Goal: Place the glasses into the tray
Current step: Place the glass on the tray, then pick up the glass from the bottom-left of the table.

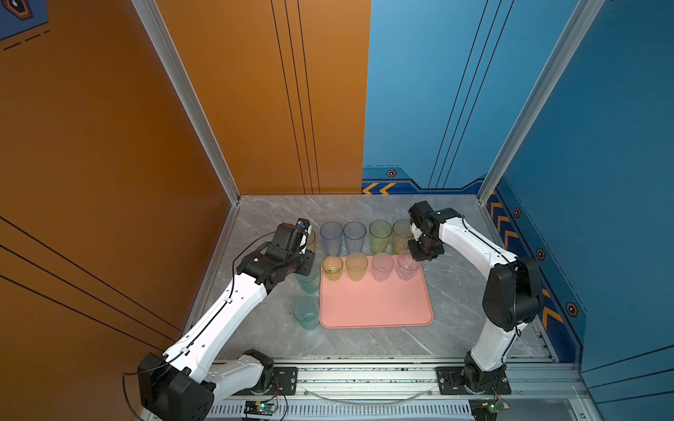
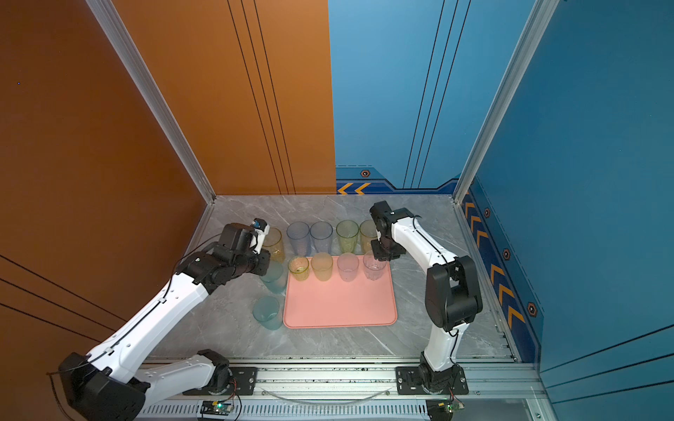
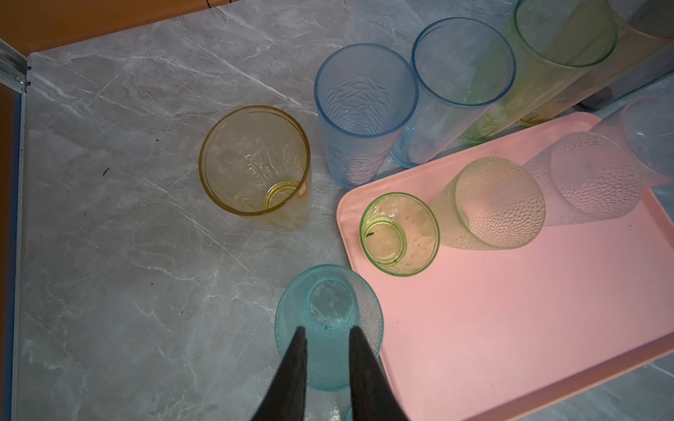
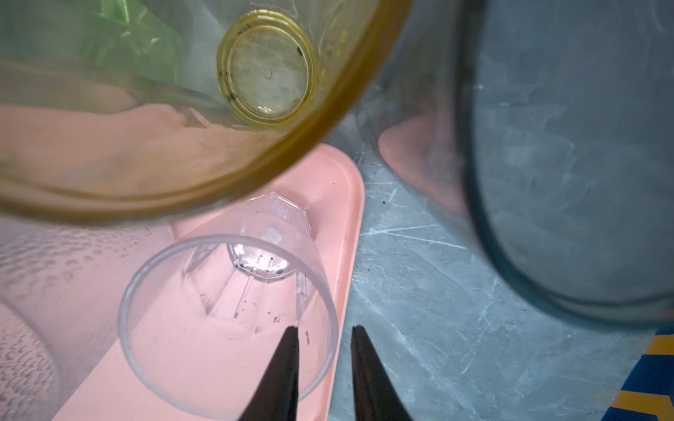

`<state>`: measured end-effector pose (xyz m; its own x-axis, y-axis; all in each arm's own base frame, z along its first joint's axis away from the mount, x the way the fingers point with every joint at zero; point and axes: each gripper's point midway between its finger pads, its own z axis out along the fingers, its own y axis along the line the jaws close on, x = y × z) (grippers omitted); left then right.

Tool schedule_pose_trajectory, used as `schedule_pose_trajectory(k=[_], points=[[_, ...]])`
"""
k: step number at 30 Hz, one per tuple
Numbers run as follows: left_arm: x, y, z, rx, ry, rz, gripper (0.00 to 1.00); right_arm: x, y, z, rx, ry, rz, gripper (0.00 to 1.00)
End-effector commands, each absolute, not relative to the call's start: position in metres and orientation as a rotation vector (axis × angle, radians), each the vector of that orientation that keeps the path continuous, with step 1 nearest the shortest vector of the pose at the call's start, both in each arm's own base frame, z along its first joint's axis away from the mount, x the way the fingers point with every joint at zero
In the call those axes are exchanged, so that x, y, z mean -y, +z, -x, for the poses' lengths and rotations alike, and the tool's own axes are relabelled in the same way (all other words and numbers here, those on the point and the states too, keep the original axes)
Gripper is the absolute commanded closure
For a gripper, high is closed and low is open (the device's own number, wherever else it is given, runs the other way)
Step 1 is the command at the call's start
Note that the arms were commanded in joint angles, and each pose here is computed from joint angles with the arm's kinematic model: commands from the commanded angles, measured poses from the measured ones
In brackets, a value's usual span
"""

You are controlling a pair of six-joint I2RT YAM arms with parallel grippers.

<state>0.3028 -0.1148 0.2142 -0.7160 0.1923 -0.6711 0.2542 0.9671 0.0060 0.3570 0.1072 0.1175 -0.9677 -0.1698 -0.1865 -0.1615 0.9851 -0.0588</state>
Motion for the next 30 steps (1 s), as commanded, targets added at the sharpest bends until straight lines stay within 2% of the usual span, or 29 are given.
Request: schedule_pose_trajectory(k=[1,8,16,21,30], points=[[0.107,0.221,-0.301,-2.389,-0.082,-0.309,0.77,-0.102,0.128,-0.351,-2.919,-0.061,0.227,0.75],[0.104,0.220,-0.295,-2.418,-0.071,-0.312,0.78,-0.101,0.144,-0.338,-2.882,-0.037,0.226,0.75],[0.092,0.231,-0.272,-2.462,-0.018,-0.301,0.78,-0.102,0.186,-0.312,-2.749,0.042,0.216,0.72],[0.082,0.226,-0.258,-2.538,0.013,-0.254,0.79,-0.126,0.200,-0.298,-2.680,0.134,0.283,0.72],[0.097,0.201,-0.214,-2.709,-0.094,-0.245,0.81,-0.183,0.199,-0.289,-2.619,0.241,0.475,0.71]])
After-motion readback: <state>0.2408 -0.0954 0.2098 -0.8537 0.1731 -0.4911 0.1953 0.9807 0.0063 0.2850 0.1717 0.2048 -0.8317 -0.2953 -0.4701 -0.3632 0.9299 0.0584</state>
